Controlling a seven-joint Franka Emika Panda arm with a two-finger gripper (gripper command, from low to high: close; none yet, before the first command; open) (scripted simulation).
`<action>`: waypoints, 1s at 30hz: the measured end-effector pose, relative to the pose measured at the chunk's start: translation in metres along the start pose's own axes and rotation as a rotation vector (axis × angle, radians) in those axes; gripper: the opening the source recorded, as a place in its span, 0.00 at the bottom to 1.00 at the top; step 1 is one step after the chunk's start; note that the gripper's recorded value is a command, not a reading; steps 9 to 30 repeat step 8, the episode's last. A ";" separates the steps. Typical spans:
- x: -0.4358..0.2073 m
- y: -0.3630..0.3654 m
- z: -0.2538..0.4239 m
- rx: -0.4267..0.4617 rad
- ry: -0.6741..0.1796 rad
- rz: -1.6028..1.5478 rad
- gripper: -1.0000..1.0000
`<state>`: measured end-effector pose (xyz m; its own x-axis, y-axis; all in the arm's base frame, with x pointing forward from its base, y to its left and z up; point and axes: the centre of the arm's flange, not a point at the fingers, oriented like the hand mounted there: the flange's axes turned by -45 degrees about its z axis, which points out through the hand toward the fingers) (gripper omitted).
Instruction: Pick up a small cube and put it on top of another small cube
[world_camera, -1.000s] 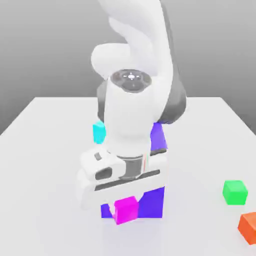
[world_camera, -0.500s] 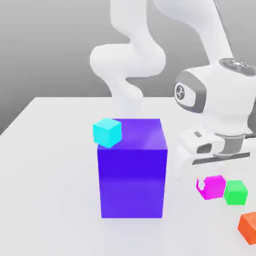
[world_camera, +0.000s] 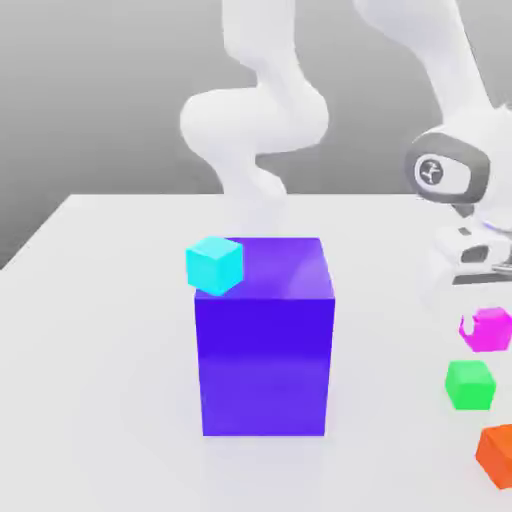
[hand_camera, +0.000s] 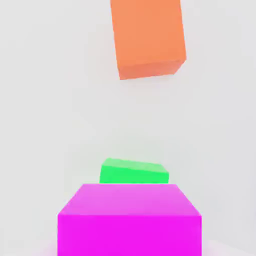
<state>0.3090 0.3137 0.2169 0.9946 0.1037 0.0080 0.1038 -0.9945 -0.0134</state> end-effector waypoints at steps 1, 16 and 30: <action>0.000 0.000 0.006 0.000 0.000 0.000 0.00; -0.004 0.001 0.037 -0.010 -0.006 -0.004 1.00; -0.004 0.001 0.037 -0.010 -0.006 -0.004 1.00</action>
